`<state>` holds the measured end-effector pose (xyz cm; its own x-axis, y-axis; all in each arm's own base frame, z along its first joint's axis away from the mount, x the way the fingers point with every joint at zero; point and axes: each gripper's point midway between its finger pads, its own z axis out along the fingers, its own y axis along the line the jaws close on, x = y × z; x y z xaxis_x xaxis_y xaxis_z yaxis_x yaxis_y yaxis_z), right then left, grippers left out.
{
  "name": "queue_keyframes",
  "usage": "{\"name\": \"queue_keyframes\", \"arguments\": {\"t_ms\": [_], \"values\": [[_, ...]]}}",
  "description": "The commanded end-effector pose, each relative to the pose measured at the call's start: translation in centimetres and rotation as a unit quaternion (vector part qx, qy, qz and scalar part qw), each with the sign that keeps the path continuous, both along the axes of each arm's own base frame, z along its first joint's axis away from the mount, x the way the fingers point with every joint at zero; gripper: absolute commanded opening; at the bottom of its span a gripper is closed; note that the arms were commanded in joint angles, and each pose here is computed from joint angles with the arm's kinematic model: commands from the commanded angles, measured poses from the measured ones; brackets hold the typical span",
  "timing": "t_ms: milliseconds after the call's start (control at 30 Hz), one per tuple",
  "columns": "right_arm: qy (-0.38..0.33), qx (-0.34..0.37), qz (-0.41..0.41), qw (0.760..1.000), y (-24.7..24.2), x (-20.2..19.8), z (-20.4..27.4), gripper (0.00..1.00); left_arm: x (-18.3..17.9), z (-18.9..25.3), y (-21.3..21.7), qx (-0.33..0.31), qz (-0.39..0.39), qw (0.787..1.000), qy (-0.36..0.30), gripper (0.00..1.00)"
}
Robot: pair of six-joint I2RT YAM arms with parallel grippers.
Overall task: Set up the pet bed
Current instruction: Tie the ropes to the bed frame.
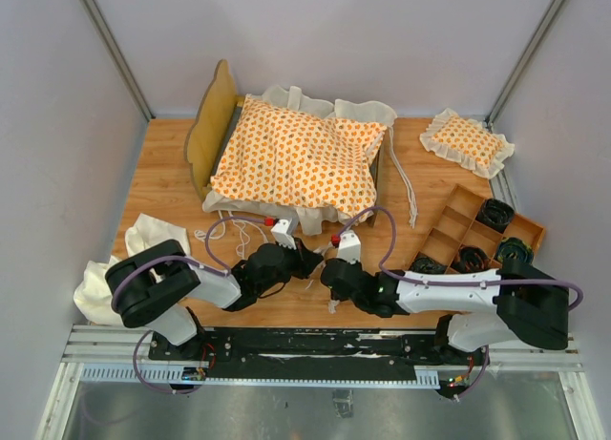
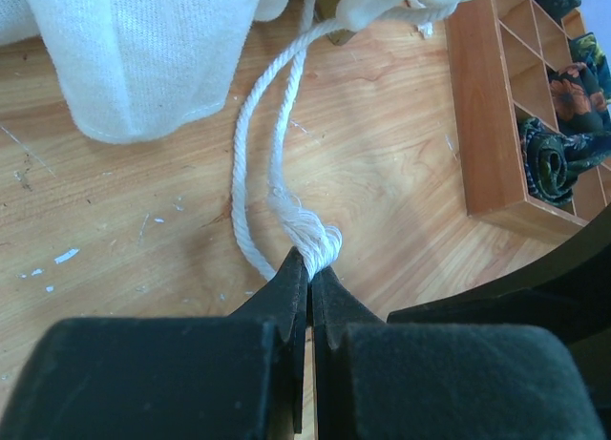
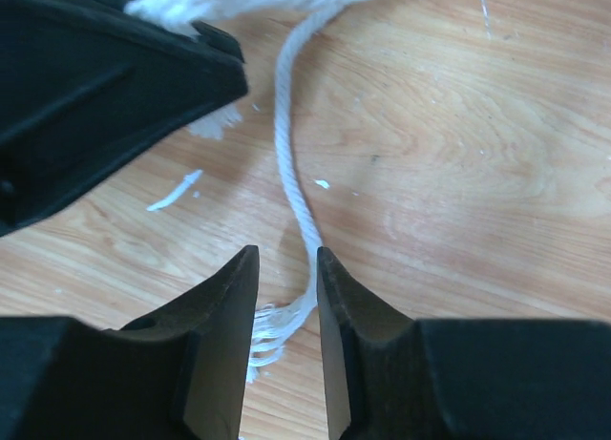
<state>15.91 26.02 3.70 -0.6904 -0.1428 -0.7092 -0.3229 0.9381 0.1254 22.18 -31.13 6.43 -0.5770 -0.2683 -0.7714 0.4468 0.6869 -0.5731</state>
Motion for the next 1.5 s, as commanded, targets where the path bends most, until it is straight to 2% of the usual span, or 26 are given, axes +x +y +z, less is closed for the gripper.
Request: {"name": "queue_keyframes", "arguments": {"t_ms": [0, 200, 367, 467, 533, 633, 800, 933, 1000, 1067, 1200, 1333, 1467], "values": [[0.005, 0.028, 0.007, 1.000, 0.8, -0.5, 0.4, 0.33, 0.2, 0.5, -0.2, -0.018, 0.000, 1.000, -0.005, 0.00], [0.020, -0.004, 0.007, 1.000, 0.6, -0.8, -0.9, 0.33, 0.1, 0.3, -0.2, -0.021, 0.000, 1.000, -0.003, 0.00], [-0.006, -0.082, -0.021, 0.996, -2.6, 0.1, -2.9, 0.32, 0.1, 0.2, -0.2, -0.021, 0.000, 1.000, -0.001, 0.00], [-0.024, -0.129, -0.046, 0.990, -5.2, 0.6, -3.3, 0.23, 0.0, 0.2, -0.2, -0.021, -0.002, 1.000, -0.001, 0.00], [-0.029, -0.136, -0.062, 0.988, -6.5, 0.8, -3.1, 0.12, -0.1, 0.3, -0.3, -0.021, -0.008, 1.000, -0.005, 0.00], [-0.060, -0.143, -0.093, 0.983, -8.8, 1.7, -1.9, 0.01, -0.1, 0.2, -0.3, -0.016, -0.011, 1.000, -0.010, 0.00], [-0.062, -0.125, -0.141, 0.980, -12.3, 3.4, -1.4, 0.00, -0.5, -0.1, -0.5, -0.014, -0.023, 1.000, -0.005, 0.01], [-0.085, -0.102, -0.147, 0.980, -12.8, 4.3, 0.6, 0.00, -0.7, -0.4, -0.6, -0.013, -0.029, 1.000, 0.001, 0.00], [-0.086, -0.084, -0.140, 0.983, -12.2, 4.3, 1.4, 0.05, -0.9, -0.7, -0.7, -0.011, -0.032, 0.999, 0.005, 0.00], [-0.078, -0.068, -0.135, 0.985, -11.6, 4.1, 2.0, 0.15, -1.0, -1.0, -0.8, -0.009, -0.036, 0.999, 0.009, 0.01], [-0.074, -0.072, -0.108, 0.989, -11.1, 4.0, 2.4, 0.30, -1.1, -1.1, -1.1, -0.009, -0.044, 0.999, 0.012, 0.01], [-0.060, -0.085, -0.092, 0.990, -11.5, 4.2, 1.8, 0.38, -1.3, -1.0, -1.3, -0.010, -0.050, 0.999, 0.012, 0.02], [-0.012, -0.085, -0.105, 0.991, -12.6, 4.0, -0.3, 0.40, -1.5, -1.0, -1.2, -0.010, -0.054, 0.998, 0.012, 0.02]]}}
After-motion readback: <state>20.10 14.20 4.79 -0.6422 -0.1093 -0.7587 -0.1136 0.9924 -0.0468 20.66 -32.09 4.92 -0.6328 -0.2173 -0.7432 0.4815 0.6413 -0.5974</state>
